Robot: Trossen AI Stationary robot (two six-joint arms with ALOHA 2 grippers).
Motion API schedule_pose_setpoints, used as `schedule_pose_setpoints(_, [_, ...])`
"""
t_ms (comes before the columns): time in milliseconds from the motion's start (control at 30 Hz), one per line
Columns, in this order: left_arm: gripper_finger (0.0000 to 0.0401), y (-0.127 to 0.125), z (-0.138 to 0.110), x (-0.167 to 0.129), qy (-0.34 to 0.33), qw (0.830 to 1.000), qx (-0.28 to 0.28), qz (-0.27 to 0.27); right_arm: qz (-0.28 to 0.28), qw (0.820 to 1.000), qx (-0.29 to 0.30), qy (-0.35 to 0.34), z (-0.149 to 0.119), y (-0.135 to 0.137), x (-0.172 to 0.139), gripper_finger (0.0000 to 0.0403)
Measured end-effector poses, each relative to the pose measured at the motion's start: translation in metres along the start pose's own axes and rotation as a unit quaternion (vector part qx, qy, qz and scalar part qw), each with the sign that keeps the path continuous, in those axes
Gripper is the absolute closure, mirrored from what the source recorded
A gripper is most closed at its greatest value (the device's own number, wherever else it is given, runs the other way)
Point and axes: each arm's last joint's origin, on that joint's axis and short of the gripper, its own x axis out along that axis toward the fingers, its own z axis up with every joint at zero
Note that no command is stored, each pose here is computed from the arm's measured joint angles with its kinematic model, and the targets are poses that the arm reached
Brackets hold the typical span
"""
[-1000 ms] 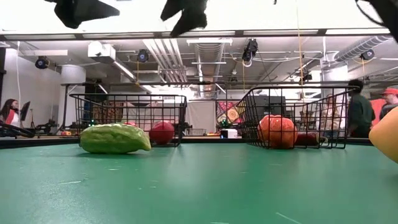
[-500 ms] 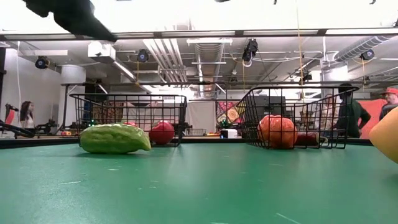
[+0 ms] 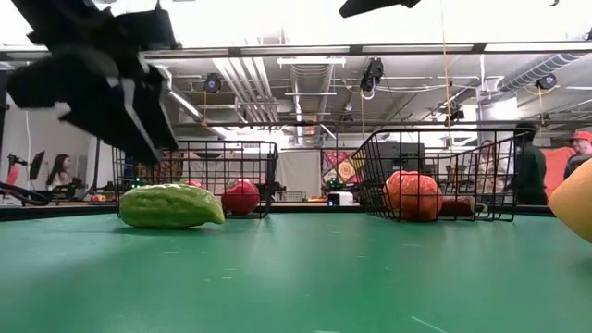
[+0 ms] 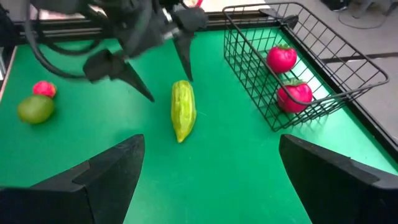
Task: Sort produce into baskets
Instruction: Put the green cucumber into the right wire basket
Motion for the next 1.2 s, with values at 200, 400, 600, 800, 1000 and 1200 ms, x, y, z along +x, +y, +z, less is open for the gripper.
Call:
schedule_pose_setpoints(200, [0.0079, 0.002, -0.002, 0.024, 0.048, 0.999, 0.026, 0.002, 0.000, 1.000, 0.000, 0.000, 0.000, 0.000, 0.000, 0.0039])
schedule_pose_setpoints(400, [0.0079, 0.000, -0.006, 0.042, 0.079, 0.996, 0.042, 0.014, -0.001, 1.000, -0.003, 0.003, -0.002, 0.001, 0.002, 0.0039])
schedule_pose_setpoints(600, [0.0082, -0.003, -0.013, 0.062, 0.103, 0.994, 0.043, 0.009, -0.003, 1.000, -0.007, 0.007, -0.004, 0.001, 0.004, 0.0039])
schedule_pose_setpoints(800, [0.0127, -0.004, -0.013, 0.064, 0.095, 0.994, 0.048, -0.005, -0.004, 1.000, -0.008, 0.009, -0.005, 0.001, 0.005, 0.0039])
schedule_pose_setpoints(1000, [0.0222, 0.000, -0.005, 0.054, 0.060, 0.997, 0.043, -0.026, -0.005, 1.000, -0.014, 0.012, -0.008, 0.001, 0.006, 0.0039])
schedule_pose_setpoints(1200, [0.0239, 0.001, 0.009, 0.041, -0.007, 0.998, 0.035, -0.046, 0.000, 1.000, -0.018, -0.004, -0.018, 0.003, 0.014, 0.0039])
